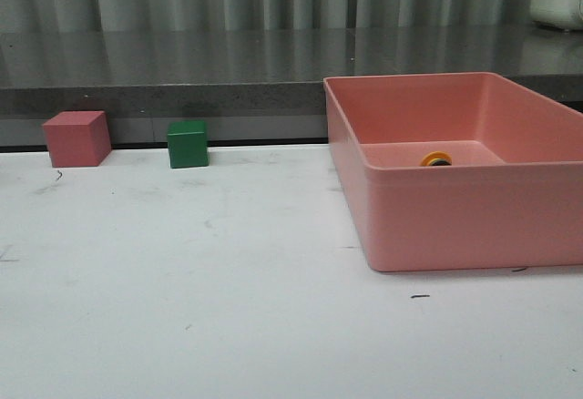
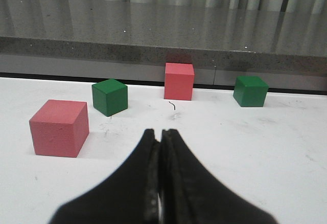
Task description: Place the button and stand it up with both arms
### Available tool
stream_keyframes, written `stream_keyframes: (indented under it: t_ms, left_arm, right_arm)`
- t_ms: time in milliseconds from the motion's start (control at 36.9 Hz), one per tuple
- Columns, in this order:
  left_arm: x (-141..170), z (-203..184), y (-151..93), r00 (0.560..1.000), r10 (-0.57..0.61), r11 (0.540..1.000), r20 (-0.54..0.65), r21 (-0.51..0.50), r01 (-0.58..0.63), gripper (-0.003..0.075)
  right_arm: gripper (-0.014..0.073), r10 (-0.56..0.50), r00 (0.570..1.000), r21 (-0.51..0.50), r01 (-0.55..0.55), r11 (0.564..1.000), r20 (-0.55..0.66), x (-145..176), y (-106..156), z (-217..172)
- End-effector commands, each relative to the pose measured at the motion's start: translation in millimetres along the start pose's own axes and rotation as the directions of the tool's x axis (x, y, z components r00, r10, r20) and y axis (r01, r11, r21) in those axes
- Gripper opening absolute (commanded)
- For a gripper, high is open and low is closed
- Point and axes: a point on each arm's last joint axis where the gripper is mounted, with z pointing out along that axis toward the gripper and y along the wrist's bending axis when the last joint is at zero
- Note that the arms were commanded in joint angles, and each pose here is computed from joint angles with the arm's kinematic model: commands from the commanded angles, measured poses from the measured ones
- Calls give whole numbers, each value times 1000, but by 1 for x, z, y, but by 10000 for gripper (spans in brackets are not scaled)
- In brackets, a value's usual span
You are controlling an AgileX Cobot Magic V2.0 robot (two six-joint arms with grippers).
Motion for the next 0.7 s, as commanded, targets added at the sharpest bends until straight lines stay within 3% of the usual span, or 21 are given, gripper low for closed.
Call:
stream_keyframes:
  t_ms: [0, 190, 352, 515, 677]
  left_arm:
    - [-8, -2, 0, 993, -15, 1000, 116, 7, 15, -20]
    - [-21, -4, -1, 965, -14, 1000, 263, 13, 11, -20]
    - [-44, -12, -2, 902, -17, 1000, 432, 21, 8, -20]
    - [-82, -13, -3, 929, -16, 1000, 369, 19, 10, -20]
    - [-117, 6, -5, 986, -10, 1000, 169, 9, 8, -20]
  right_arm:
    - [-70, 1, 995, 6, -1, 1000, 98, -9, 0, -2]
    - [-70, 0, 981, 8, -2, 1000, 194, -18, 0, -3]
    - [-70, 1, 962, 6, -2, 1000, 275, -36, 0, -9]
    - [-59, 16, 975, -11, -14, 1000, 221, -78, 4, -21]
    - [-59, 30, 995, -20, -28, 999, 95, -124, 8, -12]
